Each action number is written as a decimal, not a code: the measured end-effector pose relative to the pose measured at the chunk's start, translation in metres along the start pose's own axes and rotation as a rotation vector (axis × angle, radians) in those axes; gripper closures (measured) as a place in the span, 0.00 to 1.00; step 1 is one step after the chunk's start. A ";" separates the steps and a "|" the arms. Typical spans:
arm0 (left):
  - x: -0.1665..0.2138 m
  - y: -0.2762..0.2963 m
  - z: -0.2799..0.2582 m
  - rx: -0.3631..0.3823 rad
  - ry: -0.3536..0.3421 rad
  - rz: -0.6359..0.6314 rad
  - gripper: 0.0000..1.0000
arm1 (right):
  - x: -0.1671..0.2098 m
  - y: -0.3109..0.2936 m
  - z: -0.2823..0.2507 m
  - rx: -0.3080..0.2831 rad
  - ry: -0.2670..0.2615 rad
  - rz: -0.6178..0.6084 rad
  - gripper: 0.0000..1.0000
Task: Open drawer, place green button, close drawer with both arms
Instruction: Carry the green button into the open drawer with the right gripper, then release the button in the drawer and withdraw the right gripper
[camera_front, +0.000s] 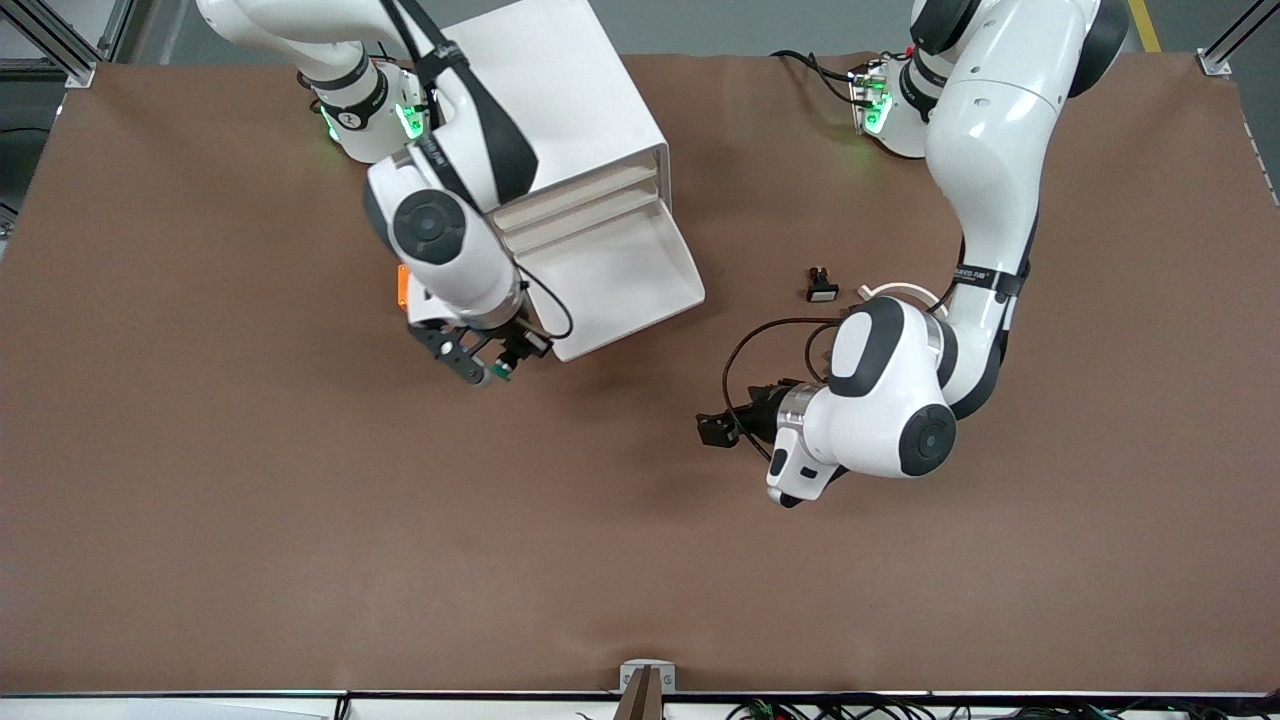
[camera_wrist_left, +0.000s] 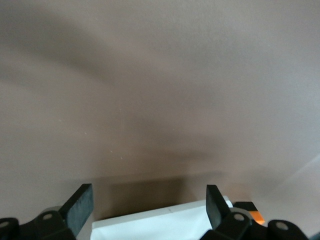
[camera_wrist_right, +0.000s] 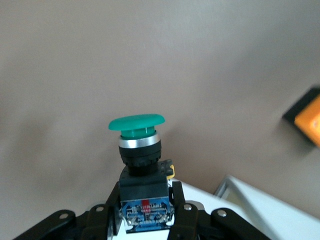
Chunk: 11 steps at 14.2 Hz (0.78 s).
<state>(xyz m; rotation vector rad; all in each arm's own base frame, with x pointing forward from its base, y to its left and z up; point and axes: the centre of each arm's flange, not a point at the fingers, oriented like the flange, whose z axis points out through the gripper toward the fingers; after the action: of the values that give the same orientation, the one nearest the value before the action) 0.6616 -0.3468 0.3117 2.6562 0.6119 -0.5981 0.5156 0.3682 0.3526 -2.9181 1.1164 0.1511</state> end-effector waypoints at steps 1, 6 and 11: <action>-0.002 0.001 0.001 0.017 0.013 0.010 0.00 | -0.020 -0.001 0.009 -0.013 -0.001 0.026 0.58; -0.015 0.012 0.013 0.054 0.049 0.050 0.00 | -0.113 -0.001 0.043 -0.058 0.009 0.130 0.58; -0.019 0.017 0.018 0.080 0.097 0.075 0.00 | -0.179 -0.007 0.056 -0.006 0.018 0.185 0.58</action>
<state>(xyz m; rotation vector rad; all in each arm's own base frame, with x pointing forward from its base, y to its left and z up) 0.6489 -0.3750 0.3096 2.7830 0.5221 -0.4848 0.3835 0.4952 0.3134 -2.8225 1.3909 0.1310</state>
